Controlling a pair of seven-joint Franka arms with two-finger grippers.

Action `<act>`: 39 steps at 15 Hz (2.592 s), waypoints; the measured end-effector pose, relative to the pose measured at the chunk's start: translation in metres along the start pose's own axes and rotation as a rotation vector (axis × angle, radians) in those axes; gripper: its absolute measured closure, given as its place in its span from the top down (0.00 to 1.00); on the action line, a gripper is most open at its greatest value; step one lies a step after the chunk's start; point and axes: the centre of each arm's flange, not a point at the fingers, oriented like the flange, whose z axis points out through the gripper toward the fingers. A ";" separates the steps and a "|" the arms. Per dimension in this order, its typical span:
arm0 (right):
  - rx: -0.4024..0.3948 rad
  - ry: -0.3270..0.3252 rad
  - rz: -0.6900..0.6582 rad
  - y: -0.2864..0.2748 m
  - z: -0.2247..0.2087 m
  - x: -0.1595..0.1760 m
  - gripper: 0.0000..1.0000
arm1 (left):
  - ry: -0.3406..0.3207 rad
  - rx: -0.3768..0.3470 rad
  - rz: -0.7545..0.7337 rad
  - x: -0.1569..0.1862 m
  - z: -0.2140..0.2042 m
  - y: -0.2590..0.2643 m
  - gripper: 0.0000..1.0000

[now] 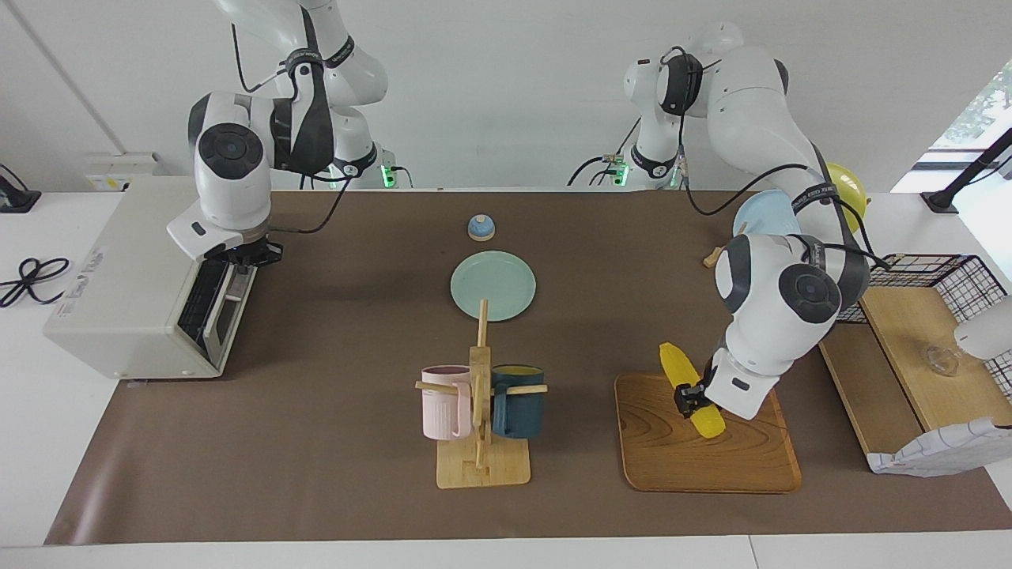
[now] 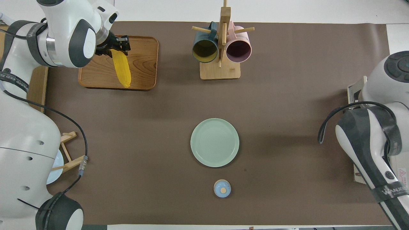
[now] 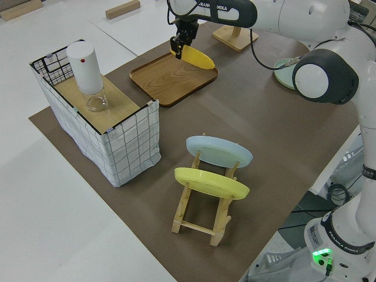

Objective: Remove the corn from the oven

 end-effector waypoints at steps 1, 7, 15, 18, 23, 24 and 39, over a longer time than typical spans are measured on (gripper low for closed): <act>0.005 -0.003 0.000 0.005 0.000 -0.001 0.01 | 0.005 -0.001 -0.003 0.003 0.003 -0.002 0.53; 0.038 -0.032 -0.018 0.042 0.003 -0.011 0.02 | 0.067 -0.016 -0.010 0.012 -0.003 -0.005 0.53; 0.257 -0.006 0.035 0.049 -0.095 -0.029 0.01 | 0.033 0.001 -0.015 0.014 0.044 -0.009 0.53; 0.349 0.032 0.029 0.048 -0.138 -0.033 0.01 | 0.032 0.002 -0.017 0.016 0.055 -0.010 0.53; 0.411 0.043 0.044 0.041 -0.148 -0.023 0.29 | 0.038 0.002 -0.017 0.017 0.053 -0.011 0.53; 0.411 0.044 0.050 0.041 -0.149 -0.023 0.39 | 0.040 0.001 -0.017 0.017 0.053 -0.010 0.53; 0.416 0.045 0.059 0.042 -0.150 -0.023 1.00 | 0.002 0.006 -0.017 -0.006 -0.056 -0.015 1.00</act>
